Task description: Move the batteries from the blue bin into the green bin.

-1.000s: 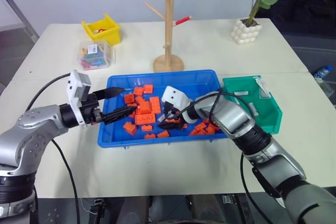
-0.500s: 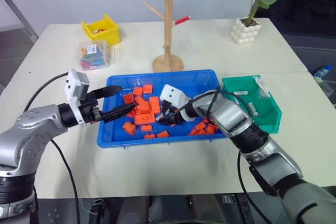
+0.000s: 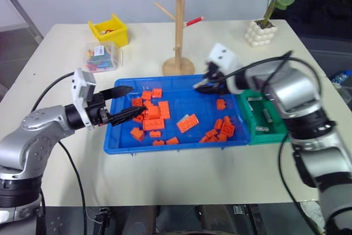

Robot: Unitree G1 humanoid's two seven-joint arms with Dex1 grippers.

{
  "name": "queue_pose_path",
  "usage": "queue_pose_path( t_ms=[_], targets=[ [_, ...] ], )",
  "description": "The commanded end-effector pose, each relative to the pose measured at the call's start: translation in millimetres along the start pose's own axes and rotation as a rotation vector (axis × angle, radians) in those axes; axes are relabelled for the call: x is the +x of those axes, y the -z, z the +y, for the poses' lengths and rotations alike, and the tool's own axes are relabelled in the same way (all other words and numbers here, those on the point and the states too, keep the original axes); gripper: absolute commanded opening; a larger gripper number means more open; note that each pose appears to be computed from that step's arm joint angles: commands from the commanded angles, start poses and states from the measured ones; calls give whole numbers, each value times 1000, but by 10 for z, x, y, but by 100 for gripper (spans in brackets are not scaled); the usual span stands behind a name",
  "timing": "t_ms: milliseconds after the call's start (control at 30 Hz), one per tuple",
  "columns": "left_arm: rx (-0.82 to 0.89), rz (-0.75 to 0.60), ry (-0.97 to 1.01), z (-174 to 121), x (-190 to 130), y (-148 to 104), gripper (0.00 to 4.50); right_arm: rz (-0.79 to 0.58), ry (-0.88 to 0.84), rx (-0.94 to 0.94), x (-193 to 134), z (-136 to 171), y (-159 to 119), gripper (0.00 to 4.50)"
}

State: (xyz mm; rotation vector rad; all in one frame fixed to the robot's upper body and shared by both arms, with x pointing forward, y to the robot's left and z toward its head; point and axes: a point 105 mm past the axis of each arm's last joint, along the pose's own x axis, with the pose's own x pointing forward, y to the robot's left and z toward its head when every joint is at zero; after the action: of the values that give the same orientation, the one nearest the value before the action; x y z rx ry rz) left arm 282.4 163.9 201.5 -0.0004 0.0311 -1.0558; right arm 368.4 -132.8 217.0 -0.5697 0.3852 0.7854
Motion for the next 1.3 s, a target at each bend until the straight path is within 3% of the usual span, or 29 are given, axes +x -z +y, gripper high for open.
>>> queue_pose_path(
  t_ms=[33, 233, 533, 567, 633, 667, 700, 833, 1000, 1300],
  targets=[
    [36, 0, 32, -2, 1, -70, 450, 19, 117, 9, -338, -280, 124, 210],
    [32, -20, 80, 29, 85, -127, 450, 113, 238, 74, -720, -468, 505, 210],
    [25, -25, 126, 62, 222, -124, 450, 190, 252, 132, -834, -361, 873, 210],
    [26, -24, 126, 70, 223, -129, 450, 198, 255, 133, -840, -358, 909, 313],
    [29, -24, 127, 81, 221, -135, 450, 208, 264, 130, -849, -361, 947, 394],
    [30, -22, 127, 85, 217, -137, 450, 201, 269, 131, -850, -371, 932, 441],
    [32, -21, 126, 87, 212, -137, 450, 193, 277, 131, -852, -387, 913, 447],
    [36, -16, 116, 91, 181, -141, 450, 153, 320, 73, -863, -500, 732, 447],
    [36, -9, 101, 92, 138, -131, 450, -75, 162, -84, -586, -291, 69, 447],
    [44, -3, 74, 62, 83, -155, 450, -77, -176, -323, 7, 367, 157, 447]
  ],
)
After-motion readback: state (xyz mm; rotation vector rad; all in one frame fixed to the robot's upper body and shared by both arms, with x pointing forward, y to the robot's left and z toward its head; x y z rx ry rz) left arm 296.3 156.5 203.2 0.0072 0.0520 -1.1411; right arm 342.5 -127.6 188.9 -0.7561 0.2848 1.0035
